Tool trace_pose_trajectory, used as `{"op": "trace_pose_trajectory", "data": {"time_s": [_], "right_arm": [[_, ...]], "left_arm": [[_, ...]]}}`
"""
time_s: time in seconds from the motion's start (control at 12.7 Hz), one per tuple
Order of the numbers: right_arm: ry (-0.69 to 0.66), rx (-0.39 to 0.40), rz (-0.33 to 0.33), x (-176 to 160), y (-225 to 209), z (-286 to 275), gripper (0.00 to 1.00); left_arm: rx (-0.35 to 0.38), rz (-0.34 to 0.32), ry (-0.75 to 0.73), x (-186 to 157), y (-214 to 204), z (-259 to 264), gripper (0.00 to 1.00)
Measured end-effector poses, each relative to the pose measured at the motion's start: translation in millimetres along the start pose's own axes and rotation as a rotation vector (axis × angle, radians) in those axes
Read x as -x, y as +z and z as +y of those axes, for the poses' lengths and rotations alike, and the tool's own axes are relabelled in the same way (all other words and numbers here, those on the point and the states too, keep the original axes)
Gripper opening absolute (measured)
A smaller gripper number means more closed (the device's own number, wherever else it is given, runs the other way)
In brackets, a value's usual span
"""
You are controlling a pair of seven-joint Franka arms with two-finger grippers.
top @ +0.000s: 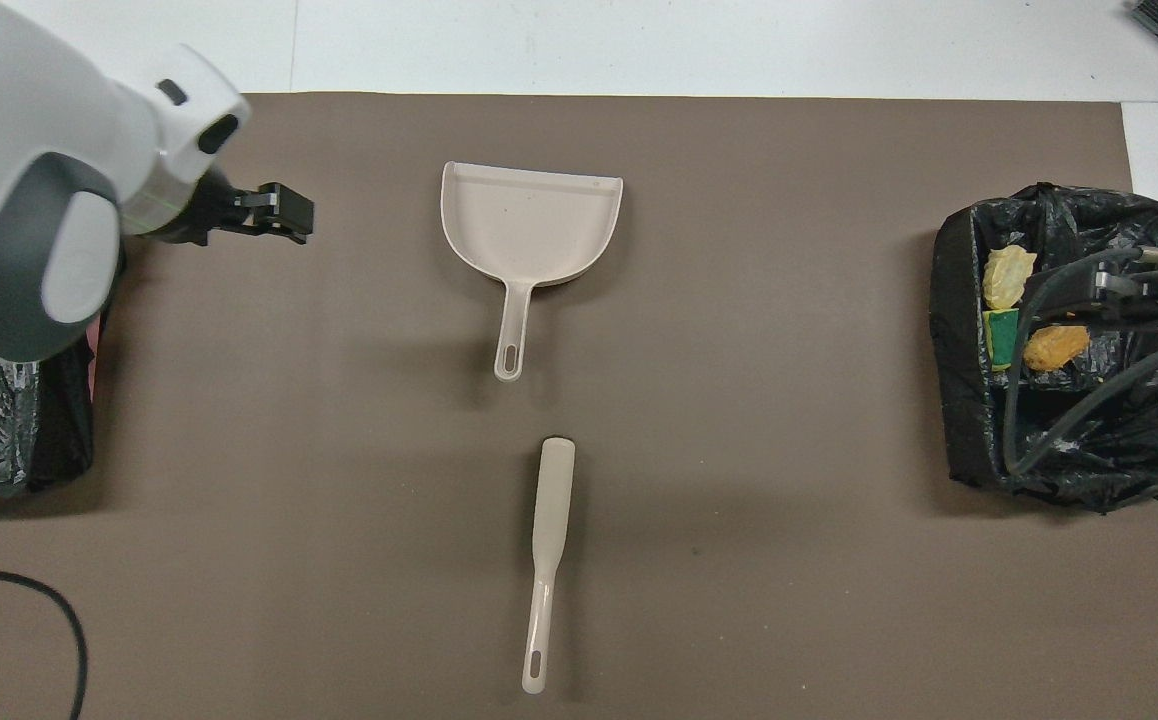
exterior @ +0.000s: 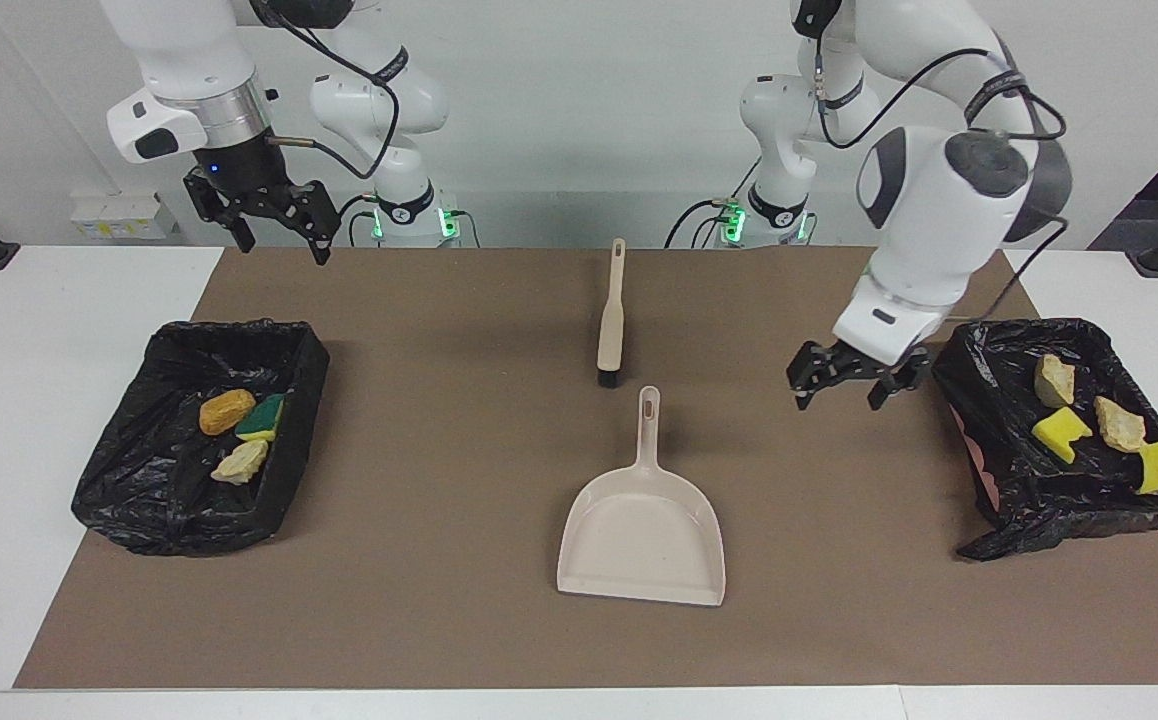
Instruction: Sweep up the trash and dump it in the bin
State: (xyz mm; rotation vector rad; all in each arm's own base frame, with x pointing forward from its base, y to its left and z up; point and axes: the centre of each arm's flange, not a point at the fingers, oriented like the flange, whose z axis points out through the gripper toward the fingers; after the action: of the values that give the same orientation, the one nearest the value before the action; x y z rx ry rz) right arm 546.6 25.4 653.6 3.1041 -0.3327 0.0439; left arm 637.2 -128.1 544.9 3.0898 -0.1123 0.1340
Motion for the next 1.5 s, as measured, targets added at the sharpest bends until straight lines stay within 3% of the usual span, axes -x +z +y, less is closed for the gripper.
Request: {"op": "trace_pose_trajectory", "data": {"time_s": [0.16, 0.55, 0.87, 1.5], "right_arm": [[0.000, 0.000, 0.000, 0, 0, 0, 1.00], [0.000, 0.000, 0.000, 0, 0, 0, 1.00], [0.000, -0.001, 0.000, 0, 0, 0, 1.00], [0.000, -0.001, 0.000, 0, 0, 0, 1.00]], "left_arm": [[-0.001, -0.028, 0.030, 16, -32, -37, 1.00], [0.006, -0.077, 0.097, 66, -99, -67, 1.00], [0.010, -0.099, 0.101, 87, -101, -71, 1.00], [0.011, -0.106, 0.102, 88, -98, -70, 1.00]]}}
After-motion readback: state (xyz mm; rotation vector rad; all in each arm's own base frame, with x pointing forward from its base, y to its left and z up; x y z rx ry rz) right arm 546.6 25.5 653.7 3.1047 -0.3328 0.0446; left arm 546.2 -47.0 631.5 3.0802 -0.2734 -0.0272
